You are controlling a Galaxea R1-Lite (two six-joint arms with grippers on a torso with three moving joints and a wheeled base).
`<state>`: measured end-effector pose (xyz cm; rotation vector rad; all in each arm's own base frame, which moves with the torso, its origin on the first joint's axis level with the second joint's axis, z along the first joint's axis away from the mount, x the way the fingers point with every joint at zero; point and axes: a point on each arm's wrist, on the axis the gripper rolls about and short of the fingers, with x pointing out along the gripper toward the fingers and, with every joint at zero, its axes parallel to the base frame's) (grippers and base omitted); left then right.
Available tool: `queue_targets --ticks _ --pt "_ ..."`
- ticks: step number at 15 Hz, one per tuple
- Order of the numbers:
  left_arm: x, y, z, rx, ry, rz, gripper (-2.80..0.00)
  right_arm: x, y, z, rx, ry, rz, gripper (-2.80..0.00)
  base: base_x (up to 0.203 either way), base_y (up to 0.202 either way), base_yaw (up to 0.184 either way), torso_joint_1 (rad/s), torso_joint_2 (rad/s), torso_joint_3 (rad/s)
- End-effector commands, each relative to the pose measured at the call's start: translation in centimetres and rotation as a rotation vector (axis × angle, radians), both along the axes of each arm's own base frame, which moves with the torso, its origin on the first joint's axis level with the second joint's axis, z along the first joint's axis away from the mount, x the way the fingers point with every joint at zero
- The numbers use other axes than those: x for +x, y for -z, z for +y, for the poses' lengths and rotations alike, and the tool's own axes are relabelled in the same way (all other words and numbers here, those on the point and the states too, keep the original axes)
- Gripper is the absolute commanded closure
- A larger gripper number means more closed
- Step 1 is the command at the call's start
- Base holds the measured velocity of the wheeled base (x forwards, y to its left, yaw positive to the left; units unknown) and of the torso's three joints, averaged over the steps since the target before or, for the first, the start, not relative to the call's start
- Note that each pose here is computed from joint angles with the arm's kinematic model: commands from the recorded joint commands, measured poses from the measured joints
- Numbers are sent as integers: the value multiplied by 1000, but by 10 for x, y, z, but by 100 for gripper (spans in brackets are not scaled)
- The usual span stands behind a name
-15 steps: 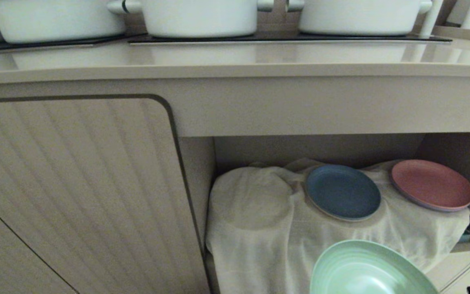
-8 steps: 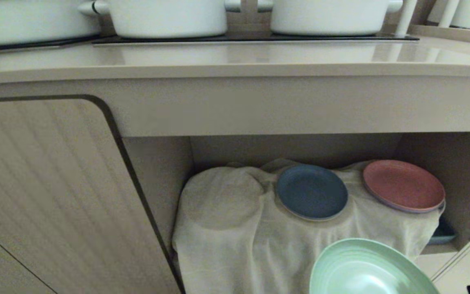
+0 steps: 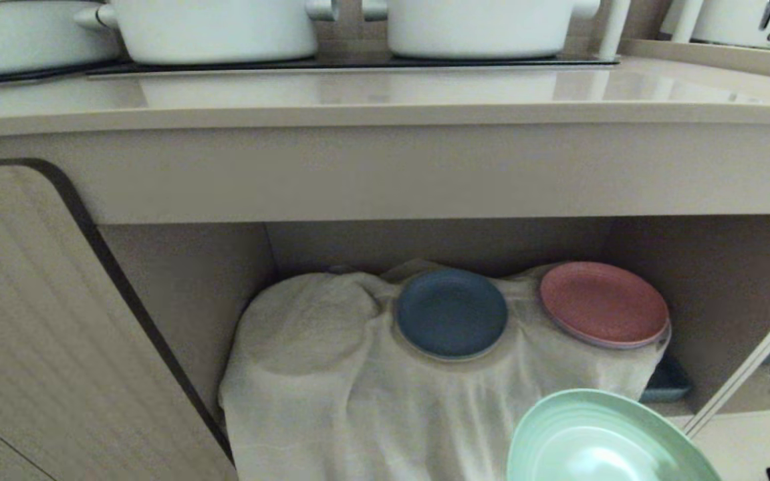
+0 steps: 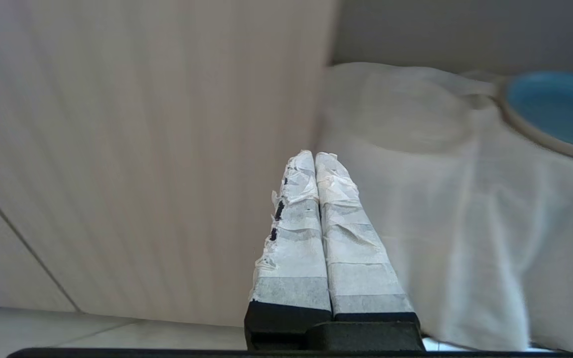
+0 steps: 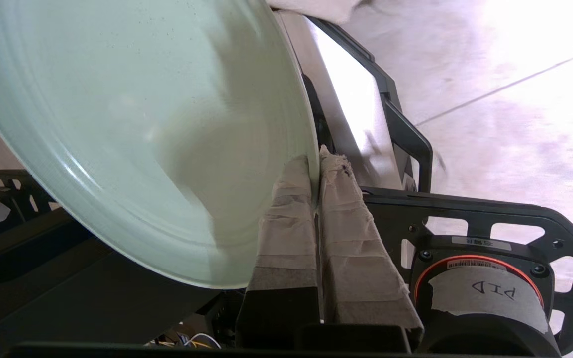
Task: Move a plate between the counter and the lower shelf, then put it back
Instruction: Put the plate
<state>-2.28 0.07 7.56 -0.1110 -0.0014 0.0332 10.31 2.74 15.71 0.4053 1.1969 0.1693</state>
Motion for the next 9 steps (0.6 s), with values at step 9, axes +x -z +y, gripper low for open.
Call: queue_targets --ticks 9 --pt "0 0 0 -2 -1 0 0 -4 -1 -1 3 1 3 0 0 -42 1 1 1 1"
